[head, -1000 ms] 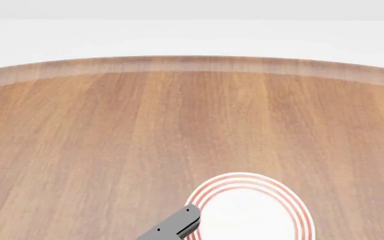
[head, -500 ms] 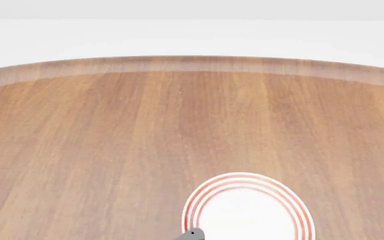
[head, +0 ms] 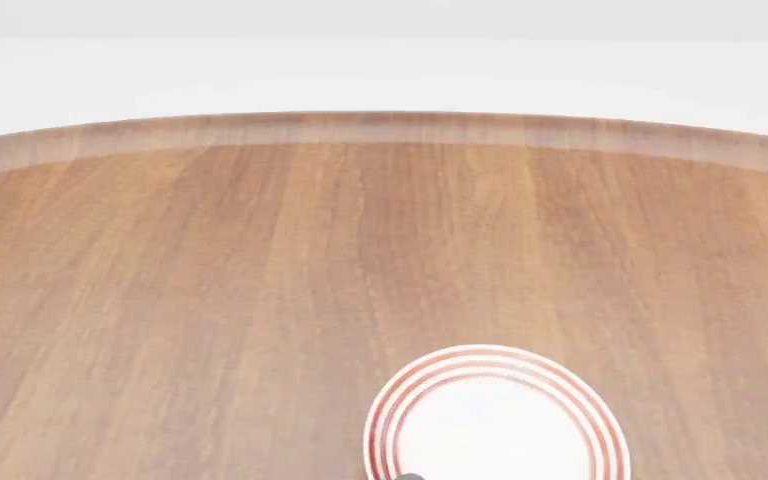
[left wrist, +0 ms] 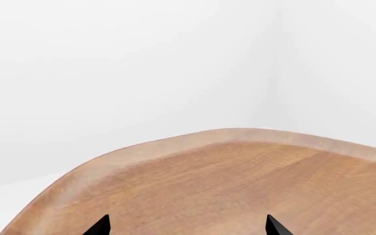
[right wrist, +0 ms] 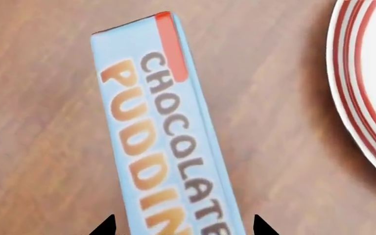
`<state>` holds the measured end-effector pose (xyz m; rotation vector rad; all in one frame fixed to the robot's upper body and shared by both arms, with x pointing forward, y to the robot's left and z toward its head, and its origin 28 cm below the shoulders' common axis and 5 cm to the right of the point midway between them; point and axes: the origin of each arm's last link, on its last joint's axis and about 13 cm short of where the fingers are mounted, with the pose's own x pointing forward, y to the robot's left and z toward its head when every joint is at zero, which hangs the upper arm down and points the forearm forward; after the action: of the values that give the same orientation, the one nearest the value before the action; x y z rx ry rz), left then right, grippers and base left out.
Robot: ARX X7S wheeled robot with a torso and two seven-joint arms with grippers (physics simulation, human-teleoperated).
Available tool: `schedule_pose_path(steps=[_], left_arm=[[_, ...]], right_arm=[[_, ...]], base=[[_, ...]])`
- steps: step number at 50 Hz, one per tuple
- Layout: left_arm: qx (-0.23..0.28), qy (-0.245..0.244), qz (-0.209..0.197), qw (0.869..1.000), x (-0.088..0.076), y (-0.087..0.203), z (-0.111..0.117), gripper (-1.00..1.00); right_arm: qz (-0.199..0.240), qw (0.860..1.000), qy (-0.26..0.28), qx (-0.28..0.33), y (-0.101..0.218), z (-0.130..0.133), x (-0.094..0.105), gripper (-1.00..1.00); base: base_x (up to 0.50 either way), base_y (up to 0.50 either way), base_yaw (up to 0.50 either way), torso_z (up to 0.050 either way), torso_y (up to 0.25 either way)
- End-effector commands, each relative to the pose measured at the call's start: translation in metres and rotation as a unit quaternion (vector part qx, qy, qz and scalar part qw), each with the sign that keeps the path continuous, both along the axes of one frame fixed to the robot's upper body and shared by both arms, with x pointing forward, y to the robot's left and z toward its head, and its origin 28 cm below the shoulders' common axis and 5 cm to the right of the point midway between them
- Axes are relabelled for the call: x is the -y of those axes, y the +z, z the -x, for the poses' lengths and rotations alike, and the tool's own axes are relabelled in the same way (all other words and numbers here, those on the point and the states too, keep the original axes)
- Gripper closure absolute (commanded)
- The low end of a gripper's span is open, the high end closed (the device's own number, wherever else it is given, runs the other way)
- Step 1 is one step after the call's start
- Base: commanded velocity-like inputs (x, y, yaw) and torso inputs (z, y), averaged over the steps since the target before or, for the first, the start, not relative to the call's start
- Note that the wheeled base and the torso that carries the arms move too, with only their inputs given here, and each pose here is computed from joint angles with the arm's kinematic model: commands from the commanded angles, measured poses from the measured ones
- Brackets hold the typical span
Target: Put the chocolate pudding to the right of the plate.
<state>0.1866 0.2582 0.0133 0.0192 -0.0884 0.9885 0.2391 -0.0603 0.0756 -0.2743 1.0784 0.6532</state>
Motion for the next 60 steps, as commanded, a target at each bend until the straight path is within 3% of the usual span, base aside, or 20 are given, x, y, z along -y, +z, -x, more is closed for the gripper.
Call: schedule_pose_path(steps=[1, 7, 8, 26, 35, 42, 60], left_arm=[[0.000, 0.000, 0.000, 1.000, 0.000, 0.000, 0.000, -1.00], [0.000, 0.000, 0.000, 1.000, 0.000, 0.000, 0.000, -1.00], [0.000, 0.000, 0.000, 1.000, 0.000, 0.000, 0.000, -1.00], [0.000, 0.001, 0.000, 1.000, 0.000, 0.000, 0.000, -1.00], [0.000, 0.000, 0.002, 1.000, 0.000, 0.000, 0.001, -1.00], [0.000, 0.001, 0.002, 1.000, 0.000, 0.000, 0.001, -1.00], [-0.001, 0.000, 0.003, 1.000, 0.000, 0.000, 0.000, -1.00]], right_arm=[[0.006, 1.000, -0.010, -0.012, -0.007, -0.001, 0.003, -1.00], [0.006, 1.000, -0.007, -0.014, -0.008, 0.000, 0.003, -1.00], [0.008, 1.000, -0.010, -0.010, -0.008, -0.001, 0.003, 1.00], [0.004, 1.000, -0.014, 0.019, 0.003, 0.000, 0.004, 1.00], [-0.058, 0.989, -0.028, 0.136, 0.062, 0.006, 0.005, 1.00], [-0.078, 0.982, -0.034, 0.167, 0.079, 0.012, 0.006, 1.00], [-0.094, 0.961, -0.139, 0.219, 0.100, -0.002, 0.023, 1.00]], base=[[0.00, 0.00, 0.00, 0.000, 0.000], [0.00, 0.00, 0.00, 0.000, 0.000], [0.00, 0.00, 0.00, 0.000, 0.000], [0.00, 0.00, 0.00, 0.000, 0.000], [0.00, 0.00, 0.00, 0.000, 0.000], [0.00, 0.00, 0.00, 0.000, 0.000], [0.00, 0.00, 0.00, 0.000, 0.000]])
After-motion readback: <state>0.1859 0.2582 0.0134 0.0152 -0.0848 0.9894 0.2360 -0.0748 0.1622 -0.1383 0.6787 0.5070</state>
